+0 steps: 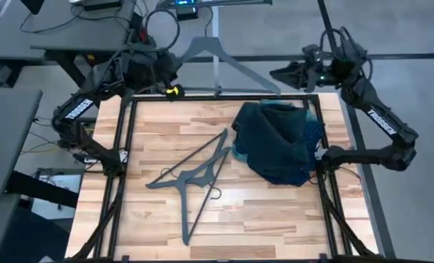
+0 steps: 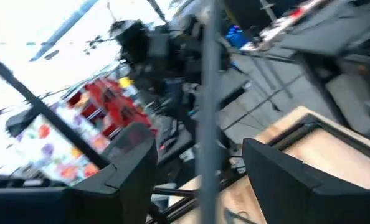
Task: Hang clothes
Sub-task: Hang the gray hanger on the rack
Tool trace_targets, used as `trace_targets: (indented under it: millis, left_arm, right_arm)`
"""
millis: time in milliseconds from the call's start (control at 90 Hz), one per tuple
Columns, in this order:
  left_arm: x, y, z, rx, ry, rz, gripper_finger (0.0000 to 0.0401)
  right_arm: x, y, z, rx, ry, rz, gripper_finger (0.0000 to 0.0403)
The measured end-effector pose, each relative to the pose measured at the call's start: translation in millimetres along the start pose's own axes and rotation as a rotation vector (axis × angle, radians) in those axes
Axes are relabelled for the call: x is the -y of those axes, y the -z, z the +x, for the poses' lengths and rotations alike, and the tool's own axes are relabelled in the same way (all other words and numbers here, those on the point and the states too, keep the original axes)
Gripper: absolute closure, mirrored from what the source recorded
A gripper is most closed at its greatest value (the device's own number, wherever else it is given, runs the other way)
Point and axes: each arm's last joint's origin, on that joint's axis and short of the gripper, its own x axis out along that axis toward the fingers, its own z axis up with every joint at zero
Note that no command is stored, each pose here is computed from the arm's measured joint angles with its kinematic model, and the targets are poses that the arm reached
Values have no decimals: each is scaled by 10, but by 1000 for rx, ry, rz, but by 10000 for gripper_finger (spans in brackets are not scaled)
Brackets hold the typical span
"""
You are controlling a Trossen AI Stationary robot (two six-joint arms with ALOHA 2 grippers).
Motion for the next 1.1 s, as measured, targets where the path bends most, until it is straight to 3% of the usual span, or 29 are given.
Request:
trace_targets:
  millis: [322,456,600,767,967,1100]
  left_arm:
    - [-9,-11,5,9,-9,-8,365]
    - [-10,-11,4,10,-9,-8,365]
    - [-11,-12,6,11,-10,-11,365]
    - [-11,-13,3,12,-7,-13,352]
    - [-13,42,-11,-26,14,-144,315]
    - [-101,177,-41,-78,104,-280,293]
  right_arm:
    - [89,103,246,-76,-31,-1,182]
    - [98,124,283,-89,-37,-25,200]
    - [92,116,264,-86,-38,-35,262]
    - [118,124,259,-82,-4,-96,371]
    - [214,46,164,-48,49,-185,373]
    - [323,-110,13,4,126,-315,373]
